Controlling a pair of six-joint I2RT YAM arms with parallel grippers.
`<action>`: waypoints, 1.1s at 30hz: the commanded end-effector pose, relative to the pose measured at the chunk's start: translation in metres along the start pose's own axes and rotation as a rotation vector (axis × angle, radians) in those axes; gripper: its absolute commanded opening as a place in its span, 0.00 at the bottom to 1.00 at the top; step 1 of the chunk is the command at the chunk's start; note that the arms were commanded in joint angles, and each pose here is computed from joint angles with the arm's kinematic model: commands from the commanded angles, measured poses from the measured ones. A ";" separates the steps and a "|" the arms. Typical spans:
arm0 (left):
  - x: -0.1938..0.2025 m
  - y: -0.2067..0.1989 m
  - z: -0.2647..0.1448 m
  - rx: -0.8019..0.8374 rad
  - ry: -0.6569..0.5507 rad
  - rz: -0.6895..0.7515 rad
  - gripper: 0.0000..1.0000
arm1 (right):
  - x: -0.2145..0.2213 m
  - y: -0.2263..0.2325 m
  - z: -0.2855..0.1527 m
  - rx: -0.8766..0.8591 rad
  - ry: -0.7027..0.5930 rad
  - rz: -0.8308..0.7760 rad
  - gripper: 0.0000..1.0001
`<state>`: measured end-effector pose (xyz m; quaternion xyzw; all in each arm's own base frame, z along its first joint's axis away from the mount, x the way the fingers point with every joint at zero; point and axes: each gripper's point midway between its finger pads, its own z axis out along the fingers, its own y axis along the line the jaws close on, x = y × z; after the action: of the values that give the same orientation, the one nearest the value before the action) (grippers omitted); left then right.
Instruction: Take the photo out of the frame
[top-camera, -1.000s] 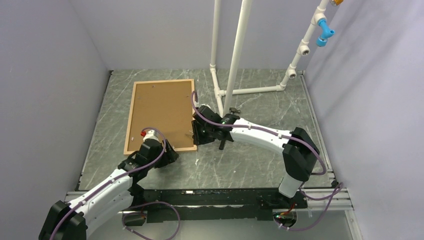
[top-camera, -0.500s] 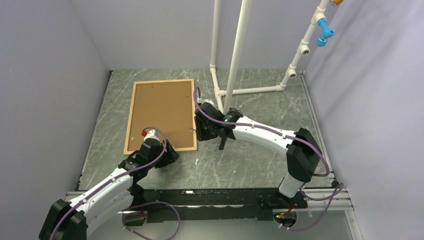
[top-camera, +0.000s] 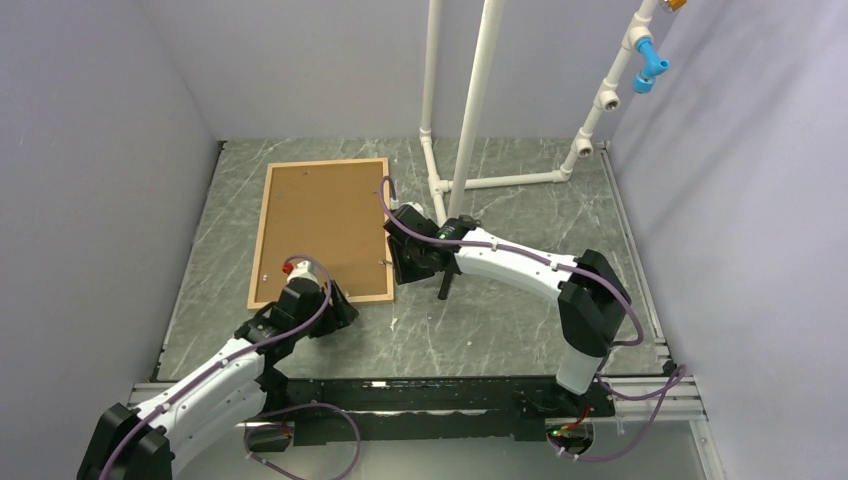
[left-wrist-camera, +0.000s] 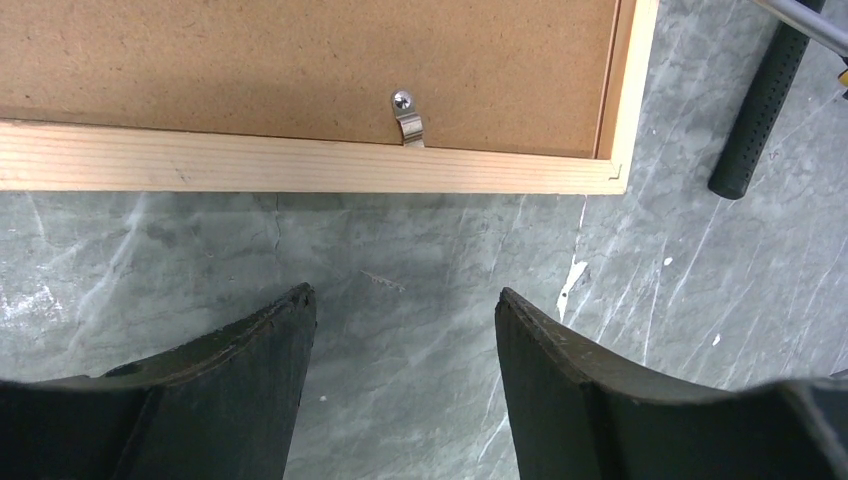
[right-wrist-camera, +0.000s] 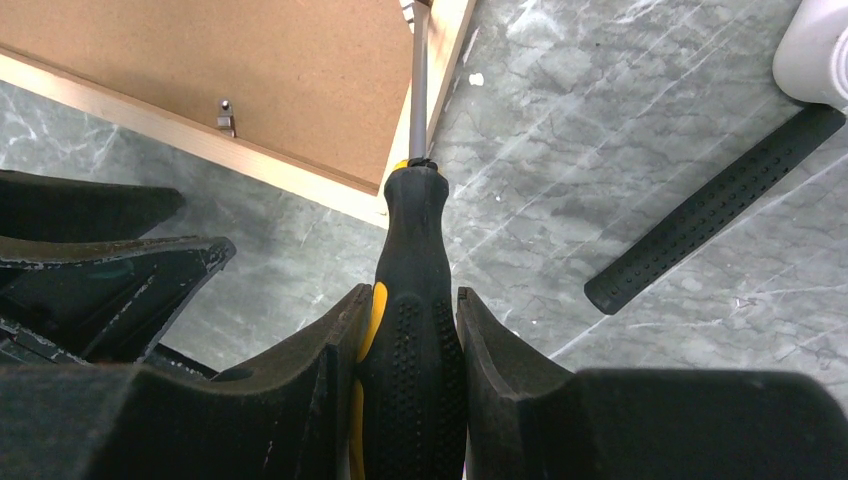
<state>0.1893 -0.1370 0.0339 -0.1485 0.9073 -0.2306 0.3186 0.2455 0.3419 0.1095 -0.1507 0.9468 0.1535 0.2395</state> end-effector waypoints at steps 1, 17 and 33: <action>-0.008 -0.011 -0.005 0.040 -0.021 -0.013 0.70 | -0.002 0.002 -0.009 0.009 0.024 -0.007 0.00; -0.010 -0.011 -0.010 0.035 -0.026 -0.003 0.70 | -0.004 0.050 -0.028 -0.250 0.051 0.036 0.00; -0.010 -0.019 -0.010 0.068 -0.019 0.000 0.71 | -0.034 0.014 -0.016 0.029 -0.013 0.022 0.00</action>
<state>0.1827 -0.1366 0.0336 -0.1460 0.9106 -0.2327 0.3088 0.2474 0.3568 0.1374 -0.1485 0.9451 0.1763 0.2318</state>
